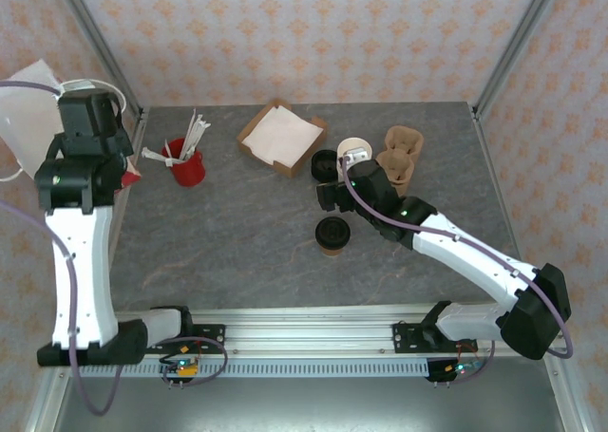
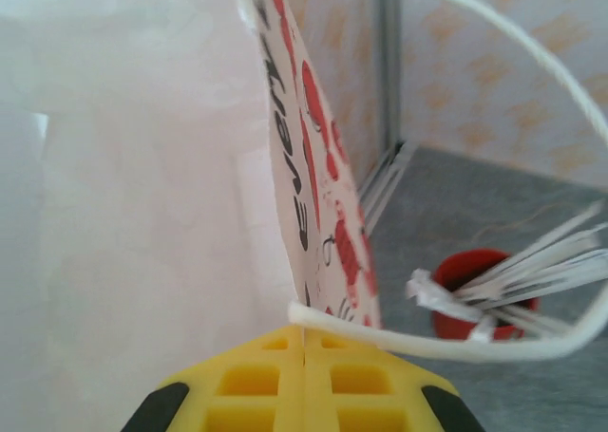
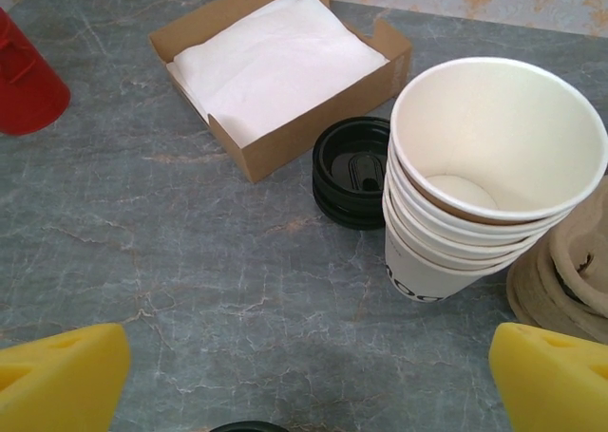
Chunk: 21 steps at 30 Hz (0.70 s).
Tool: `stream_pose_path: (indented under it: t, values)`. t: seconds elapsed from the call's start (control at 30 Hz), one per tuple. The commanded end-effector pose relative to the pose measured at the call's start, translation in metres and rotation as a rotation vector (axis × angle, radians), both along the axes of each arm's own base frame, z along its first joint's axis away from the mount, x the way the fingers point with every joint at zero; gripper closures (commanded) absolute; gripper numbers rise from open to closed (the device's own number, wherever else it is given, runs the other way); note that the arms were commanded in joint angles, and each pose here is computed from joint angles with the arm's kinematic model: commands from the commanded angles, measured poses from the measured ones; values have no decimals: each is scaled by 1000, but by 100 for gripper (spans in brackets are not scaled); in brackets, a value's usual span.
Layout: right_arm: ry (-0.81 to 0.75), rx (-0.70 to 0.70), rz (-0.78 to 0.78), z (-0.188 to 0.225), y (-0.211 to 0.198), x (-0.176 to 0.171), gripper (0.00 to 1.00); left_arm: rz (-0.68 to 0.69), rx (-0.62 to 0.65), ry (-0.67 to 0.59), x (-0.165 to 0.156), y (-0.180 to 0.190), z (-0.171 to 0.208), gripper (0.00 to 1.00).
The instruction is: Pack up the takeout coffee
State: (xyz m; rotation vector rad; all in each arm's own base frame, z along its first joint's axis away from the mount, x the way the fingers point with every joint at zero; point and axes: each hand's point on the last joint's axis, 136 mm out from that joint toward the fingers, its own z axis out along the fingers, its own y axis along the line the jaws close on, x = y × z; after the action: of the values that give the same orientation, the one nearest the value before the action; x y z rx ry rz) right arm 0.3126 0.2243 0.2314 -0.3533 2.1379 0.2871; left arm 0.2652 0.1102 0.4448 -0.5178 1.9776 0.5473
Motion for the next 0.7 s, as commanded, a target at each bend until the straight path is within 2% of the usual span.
stream_pose_path:
  t: [0.0,0.1,0.2,0.43,0.67]
  values:
    - [-3,-13,-36,14,-6,4,2,-218,-71,-109,-13,-41,27,100]
    - [15,0,-57,22,-15,6,3,-489,-219,-207,-13,-95,43,100]
    - [12,24,-74,34,-26,4,3,-694,-348,-212,-14,-141,43,100]
    - [45,-14,-141,43,-55,3,3,-890,-386,-51,-14,-202,-3,100]
    - [24,-17,-242,58,-93,-1,2,-972,-276,130,-11,-254,-68,100]
